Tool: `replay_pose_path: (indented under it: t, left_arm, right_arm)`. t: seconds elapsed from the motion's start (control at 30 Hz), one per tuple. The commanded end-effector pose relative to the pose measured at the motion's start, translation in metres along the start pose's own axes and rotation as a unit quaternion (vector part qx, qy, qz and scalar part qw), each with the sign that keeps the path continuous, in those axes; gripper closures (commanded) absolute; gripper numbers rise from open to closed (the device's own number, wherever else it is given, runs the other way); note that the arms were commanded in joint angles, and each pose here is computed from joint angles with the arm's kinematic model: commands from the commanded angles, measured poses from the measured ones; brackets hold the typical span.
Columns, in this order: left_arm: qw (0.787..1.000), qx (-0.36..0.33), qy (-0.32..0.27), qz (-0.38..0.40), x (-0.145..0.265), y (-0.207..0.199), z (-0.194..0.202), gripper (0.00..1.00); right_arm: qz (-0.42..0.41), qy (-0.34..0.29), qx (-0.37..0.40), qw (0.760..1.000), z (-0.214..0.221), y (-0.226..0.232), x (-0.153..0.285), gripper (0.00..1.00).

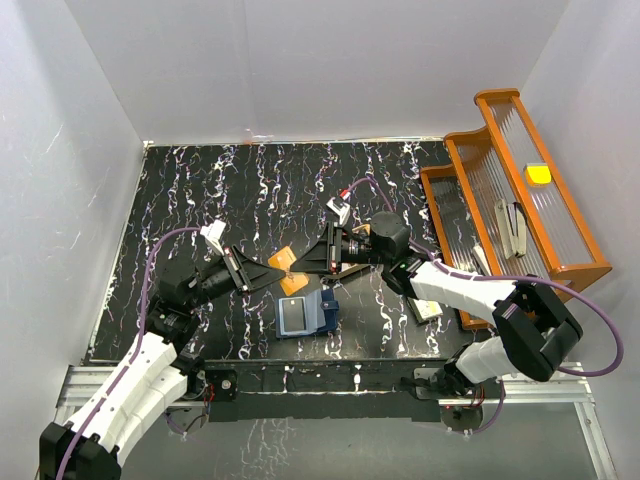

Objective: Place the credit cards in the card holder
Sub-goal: Pick up the credit card from the storage box.

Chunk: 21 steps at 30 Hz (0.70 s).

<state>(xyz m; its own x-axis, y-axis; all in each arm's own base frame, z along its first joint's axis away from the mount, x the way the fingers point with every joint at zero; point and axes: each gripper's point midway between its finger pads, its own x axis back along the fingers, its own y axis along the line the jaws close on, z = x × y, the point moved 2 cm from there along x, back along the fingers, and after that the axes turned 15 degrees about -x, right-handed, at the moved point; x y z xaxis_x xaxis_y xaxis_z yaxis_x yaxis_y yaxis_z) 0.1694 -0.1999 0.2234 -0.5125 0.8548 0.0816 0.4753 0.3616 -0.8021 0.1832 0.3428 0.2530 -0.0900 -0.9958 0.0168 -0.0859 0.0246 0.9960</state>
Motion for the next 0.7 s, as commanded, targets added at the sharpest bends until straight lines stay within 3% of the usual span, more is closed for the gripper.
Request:
replay_pose_path:
  t: [0.0, 0.1, 0.23, 0.37, 0.43, 0.57, 0.63, 0.67]
  left_arm:
    - [1.000, 0.001, 0.009, -0.004, 0.000, 0.001, 0.003, 0.83]
    - [1.000, 0.007, 0.007, 0.006, 0.000, -0.003, 0.002, 0.78]
    - [0.999, 0.023, -0.005, 0.027, 0.001, -0.012, -0.002, 0.52]
    - [0.998, 0.039, -0.012, 0.050, 0.000, -0.017, -0.004, 0.47]
    - [0.998, 0.045, -0.008, 0.052, -0.001, -0.017, -0.004, 0.48]
    - [0.996, 0.057, -0.013, 0.070, -0.001, -0.022, -0.006, 0.59]
    - [0.995, 0.063, -0.015, 0.074, -0.002, -0.023, -0.007, 0.71]
    - [0.995, 0.065, -0.013, 0.074, -0.002, -0.023, -0.007, 0.83]
  right_arm:
    - [-0.062, 0.023, 0.054, 0.996, 0.012, 0.039, 0.007, 0.96]
    - [-0.061, 0.018, 0.054, 0.997, 0.012, 0.037, 0.008, 1.00]
    - [-0.066, -0.015, 0.036, 0.997, 0.004, 0.037, 0.007, 1.00]
    - [-0.094, -0.031, 0.026, 0.995, -0.001, 0.044, 0.006, 1.00]
    - [-0.096, -0.038, 0.024, 0.994, -0.005, 0.045, 0.004, 1.00]
    - [-0.094, -0.074, 0.023, 0.993, -0.016, 0.045, 0.003, 1.00]
    - [-0.087, -0.096, 0.021, 0.991, -0.022, 0.043, 0.004, 1.00]
    - [-0.084, -0.103, 0.021, 0.991, -0.024, 0.043, 0.004, 1.00]
